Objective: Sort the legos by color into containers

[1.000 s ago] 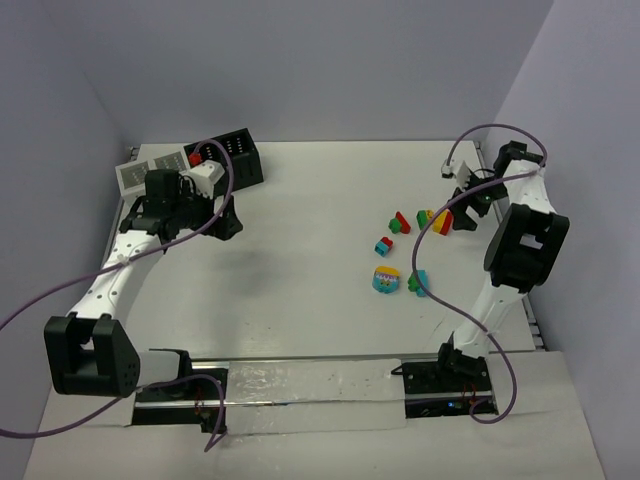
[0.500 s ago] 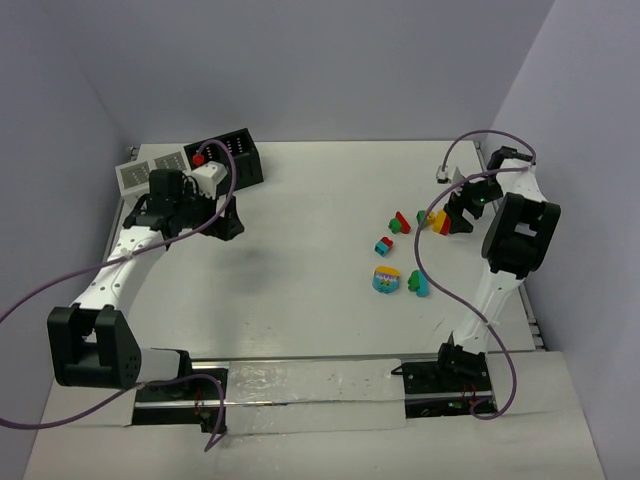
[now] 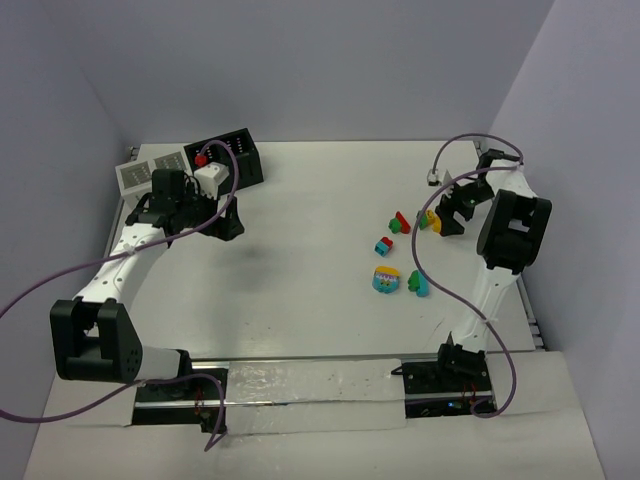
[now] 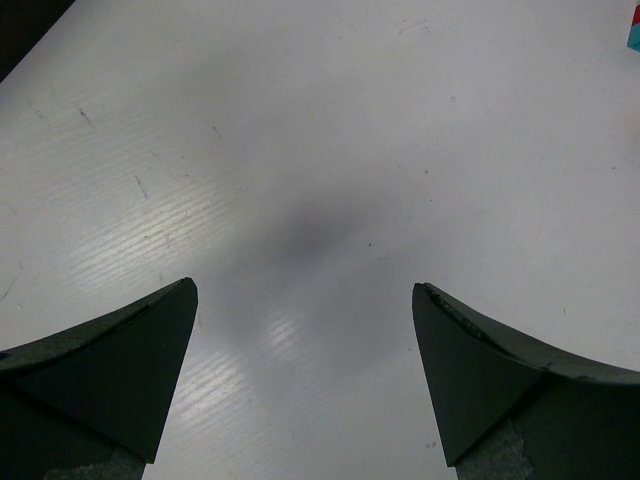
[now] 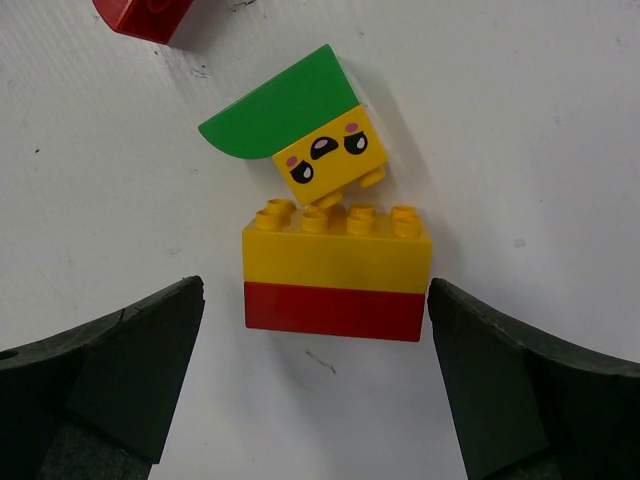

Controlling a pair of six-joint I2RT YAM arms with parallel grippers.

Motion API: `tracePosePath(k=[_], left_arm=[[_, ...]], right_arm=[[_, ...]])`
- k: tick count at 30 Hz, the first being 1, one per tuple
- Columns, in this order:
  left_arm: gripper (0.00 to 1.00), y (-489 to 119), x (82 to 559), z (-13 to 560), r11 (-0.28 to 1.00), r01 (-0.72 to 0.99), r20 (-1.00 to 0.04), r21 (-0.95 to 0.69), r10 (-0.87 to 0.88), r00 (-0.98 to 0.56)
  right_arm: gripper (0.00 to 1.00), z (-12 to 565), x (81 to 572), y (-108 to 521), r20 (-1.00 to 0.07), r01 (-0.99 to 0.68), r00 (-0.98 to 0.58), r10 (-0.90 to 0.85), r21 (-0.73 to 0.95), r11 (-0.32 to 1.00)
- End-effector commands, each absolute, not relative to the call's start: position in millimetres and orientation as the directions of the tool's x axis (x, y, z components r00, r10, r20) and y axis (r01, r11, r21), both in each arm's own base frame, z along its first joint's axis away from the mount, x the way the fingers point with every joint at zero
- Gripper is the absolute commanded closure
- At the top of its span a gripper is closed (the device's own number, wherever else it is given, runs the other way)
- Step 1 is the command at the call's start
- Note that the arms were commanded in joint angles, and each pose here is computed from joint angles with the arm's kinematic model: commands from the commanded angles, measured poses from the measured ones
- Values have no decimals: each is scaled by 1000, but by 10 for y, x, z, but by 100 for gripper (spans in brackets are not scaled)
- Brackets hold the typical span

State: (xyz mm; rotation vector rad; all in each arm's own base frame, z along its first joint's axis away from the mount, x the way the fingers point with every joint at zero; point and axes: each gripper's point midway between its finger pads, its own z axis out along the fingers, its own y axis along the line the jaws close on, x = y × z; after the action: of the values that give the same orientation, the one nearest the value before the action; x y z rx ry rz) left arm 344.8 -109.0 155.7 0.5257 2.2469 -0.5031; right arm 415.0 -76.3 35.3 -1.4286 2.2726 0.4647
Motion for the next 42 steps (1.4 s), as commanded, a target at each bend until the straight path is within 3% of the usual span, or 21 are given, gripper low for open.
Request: tracePosePath(k=[1, 9, 14, 19, 23, 27, 34, 40, 42], left_arm=[[1, -1112, 3551, 1731, 831, 533, -782, -160, 223, -582], [1, -1113, 3553, 1692, 830, 533, -775, -164, 226, -590], [1, -1109, 3566, 1685, 832, 531, -776, -161, 226, -589], [1, -1106, 3556, 1678, 832, 531, -777, -160, 226, -588], [1, -1103, 3551, 1672, 832, 531, -776, -159, 227, -588], [1, -1102, 3544, 1673, 832, 531, -776, -159, 227, -588], [1, -1111, 3529, 1665, 832, 530, -777, -166, 221, -590], [2, -1145, 3578, 1838, 845, 496, -802, -201, 150, -579], [4, -1170, 3604, 1934, 845, 487, -810, -220, 120, -574]], right_arm=[[0, 341, 4243, -770, -509, -908, -379, -773, 41, 418], [1, 256, 4268, -817, -489, -911, -370, -790, 27, 411], [10, 228, 4279, -842, -477, -915, -364, -800, 21, 403], [13, 219, 4256, -833, -473, -920, -354, -807, 18, 393], [24, 194, 4236, -820, -460, -924, -348, -817, 17, 383], [28, 195, 4230, -804, -462, -925, -343, -818, 16, 379], [50, 251, 4167, -756, -468, -932, -327, -821, 14, 363], [63, 643, 4129, -646, -519, -932, -282, -807, -50, 358], [72, 871, 4139, -595, -538, -927, -261, -801, -93, 364]])
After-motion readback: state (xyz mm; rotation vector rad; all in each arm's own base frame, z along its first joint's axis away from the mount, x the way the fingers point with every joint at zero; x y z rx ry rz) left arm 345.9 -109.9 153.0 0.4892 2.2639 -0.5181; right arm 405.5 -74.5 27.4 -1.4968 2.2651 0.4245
